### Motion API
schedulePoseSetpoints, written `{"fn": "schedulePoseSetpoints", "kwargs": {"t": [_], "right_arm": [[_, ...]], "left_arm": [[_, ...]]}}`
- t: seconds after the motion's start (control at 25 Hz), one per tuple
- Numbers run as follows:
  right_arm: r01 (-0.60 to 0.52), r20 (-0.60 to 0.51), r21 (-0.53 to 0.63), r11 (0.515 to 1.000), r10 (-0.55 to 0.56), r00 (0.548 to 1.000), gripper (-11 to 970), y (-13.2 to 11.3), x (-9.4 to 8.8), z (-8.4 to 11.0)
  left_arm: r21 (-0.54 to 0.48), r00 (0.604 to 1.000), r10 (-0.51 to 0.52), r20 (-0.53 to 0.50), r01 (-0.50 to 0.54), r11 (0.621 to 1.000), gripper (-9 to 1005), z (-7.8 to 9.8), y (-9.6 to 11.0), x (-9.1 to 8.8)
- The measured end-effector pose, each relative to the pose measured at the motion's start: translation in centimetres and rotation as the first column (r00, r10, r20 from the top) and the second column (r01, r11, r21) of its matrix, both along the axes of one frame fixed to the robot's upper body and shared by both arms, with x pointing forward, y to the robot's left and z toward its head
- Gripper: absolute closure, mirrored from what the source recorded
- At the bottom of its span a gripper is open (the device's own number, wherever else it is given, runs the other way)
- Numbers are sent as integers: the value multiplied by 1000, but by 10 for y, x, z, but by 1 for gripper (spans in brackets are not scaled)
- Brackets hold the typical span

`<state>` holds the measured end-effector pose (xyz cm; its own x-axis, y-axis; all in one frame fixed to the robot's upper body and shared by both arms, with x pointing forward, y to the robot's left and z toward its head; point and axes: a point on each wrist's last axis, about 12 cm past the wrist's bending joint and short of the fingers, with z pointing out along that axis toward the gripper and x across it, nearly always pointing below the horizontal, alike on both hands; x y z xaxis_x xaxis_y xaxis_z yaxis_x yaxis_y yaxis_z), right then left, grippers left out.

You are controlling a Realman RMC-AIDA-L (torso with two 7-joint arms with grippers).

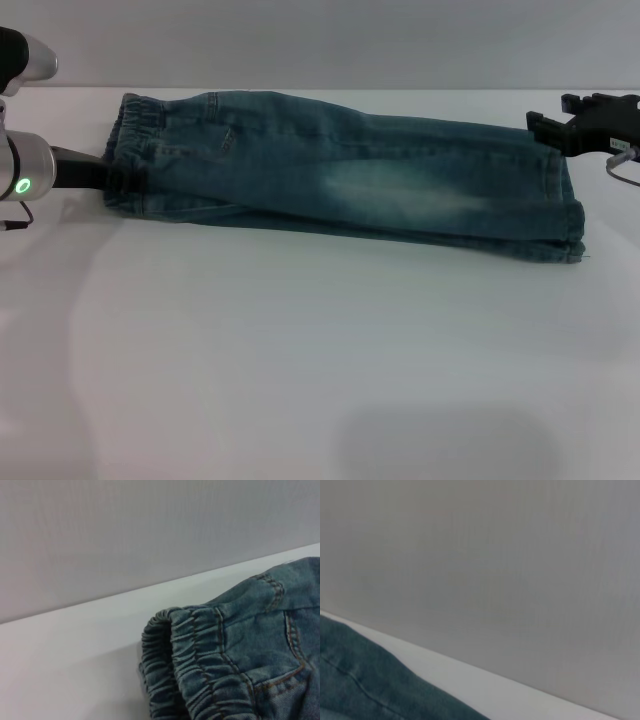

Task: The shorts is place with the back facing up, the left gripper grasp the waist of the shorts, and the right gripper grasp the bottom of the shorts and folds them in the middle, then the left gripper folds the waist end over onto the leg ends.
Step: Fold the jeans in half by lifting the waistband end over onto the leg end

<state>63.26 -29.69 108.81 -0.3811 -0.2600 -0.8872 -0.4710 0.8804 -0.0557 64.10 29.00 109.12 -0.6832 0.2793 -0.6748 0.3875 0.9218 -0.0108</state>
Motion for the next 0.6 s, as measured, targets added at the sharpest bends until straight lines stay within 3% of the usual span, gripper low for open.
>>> {"fn": "schedulePoseSetpoints", "kwargs": {"t": [0.6], "right_arm": [[10,-9,21,1000,-10,1000,442,-1,-4,-5]], "left_arm": [[23,998,-42,35,42,999,645,5,-4,2]]}}
